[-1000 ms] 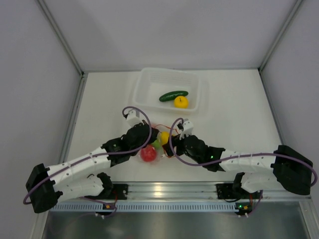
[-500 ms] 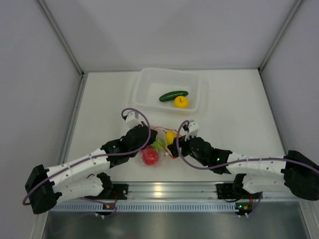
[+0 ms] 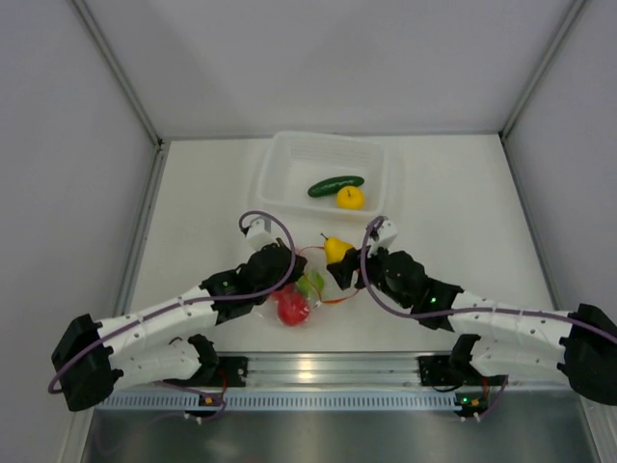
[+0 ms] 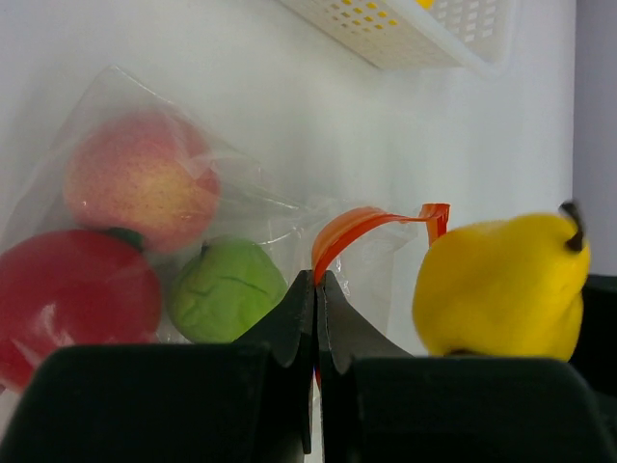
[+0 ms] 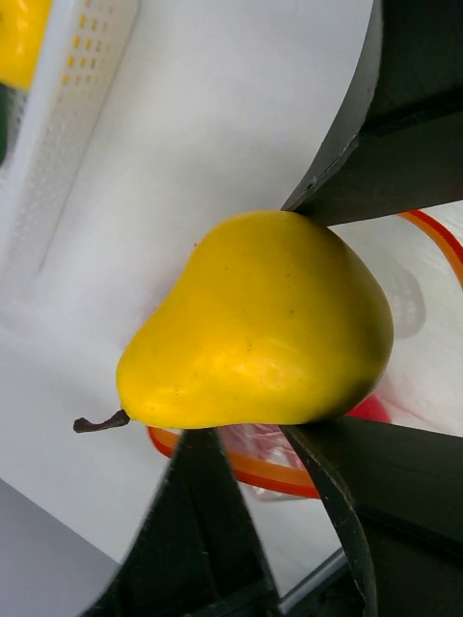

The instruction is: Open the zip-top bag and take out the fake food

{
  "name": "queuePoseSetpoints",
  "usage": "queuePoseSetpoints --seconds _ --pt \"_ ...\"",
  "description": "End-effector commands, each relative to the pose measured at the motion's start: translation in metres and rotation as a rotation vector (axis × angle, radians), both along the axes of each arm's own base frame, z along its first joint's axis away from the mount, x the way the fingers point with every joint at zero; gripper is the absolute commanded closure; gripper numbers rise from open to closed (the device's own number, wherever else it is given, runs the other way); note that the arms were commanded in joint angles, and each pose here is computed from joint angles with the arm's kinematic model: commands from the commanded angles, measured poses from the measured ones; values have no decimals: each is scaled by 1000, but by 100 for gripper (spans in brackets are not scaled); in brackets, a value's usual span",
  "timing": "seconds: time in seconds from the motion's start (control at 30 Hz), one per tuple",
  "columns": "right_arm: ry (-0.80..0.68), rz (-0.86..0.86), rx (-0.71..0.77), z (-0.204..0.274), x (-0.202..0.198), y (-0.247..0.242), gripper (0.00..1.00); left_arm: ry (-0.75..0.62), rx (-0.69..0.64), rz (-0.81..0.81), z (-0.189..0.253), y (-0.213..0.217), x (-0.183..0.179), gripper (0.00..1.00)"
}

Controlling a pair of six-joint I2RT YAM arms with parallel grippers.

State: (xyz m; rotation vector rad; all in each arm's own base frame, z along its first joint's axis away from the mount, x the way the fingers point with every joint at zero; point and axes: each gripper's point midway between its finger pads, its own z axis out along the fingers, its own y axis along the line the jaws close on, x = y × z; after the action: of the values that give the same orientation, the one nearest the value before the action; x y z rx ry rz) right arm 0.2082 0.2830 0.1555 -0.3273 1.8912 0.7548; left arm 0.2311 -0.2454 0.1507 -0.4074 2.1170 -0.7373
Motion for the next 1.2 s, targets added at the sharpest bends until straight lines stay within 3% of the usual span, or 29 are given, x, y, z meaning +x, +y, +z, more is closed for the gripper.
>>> queuePoseSetpoints --seconds 0.0,0.17,0.2,0.23,0.27,0.33,0.37,0.47,0.5,0.53,0.6,0.63,0.8,0.97,1.07,1.17 --pt "-66 -27 117 52 29 7 60 -18 -50 -2 6 -7 4 100" --pt "-98 -121 91 90 95 -9 60 -32 -40 9 4 2 1 100" --pt "-59 -128 15 70 109 -10 60 -40 -48 11 6 4 1 100" --pt "-81 -143 21 91 126 -7 60 -45 -46 14 6 6 1 100" --pt "-33 -180 -65 65 149 -16 60 -48 -42 17 5 9 0 100" --pt "-42 -193 -66 80 178 -11 59 -51 -37 19 3 11 -1 100" --pt "5 -207 -112 55 198 -13 59 -52 -39 13 4 11 -2 100" --pt "12 -236 -150 64 240 -10 58 -64 -14 -20 6 8 -2 100" --pt "53 -243 -221 33 256 -8 58 -65 -12 -46 9 3 -3 100" --pt "20 -257 -206 56 276 -1 58 -70 10 -66 9 2 -3 100" --pt "90 -255 -292 15 297 1 56 -66 18 -96 10 -3 -5 100" --pt "52 -262 -272 34 312 8 56 -70 22 -102 11 -3 -5 100" --pt "101 -243 -339 -5 340 22 48 -75 8 -122 15 -3 -9 100" --pt "91 -196 -302 3 344 39 34 -72 21 -117 13 2 -11 100" --pt "78 -163 -294 19 339 40 15 -76 19 -135 16 1 -13 100" --pt "55 -141 -295 42 327 37 13 -89 15 -149 22 -1 -13 100"
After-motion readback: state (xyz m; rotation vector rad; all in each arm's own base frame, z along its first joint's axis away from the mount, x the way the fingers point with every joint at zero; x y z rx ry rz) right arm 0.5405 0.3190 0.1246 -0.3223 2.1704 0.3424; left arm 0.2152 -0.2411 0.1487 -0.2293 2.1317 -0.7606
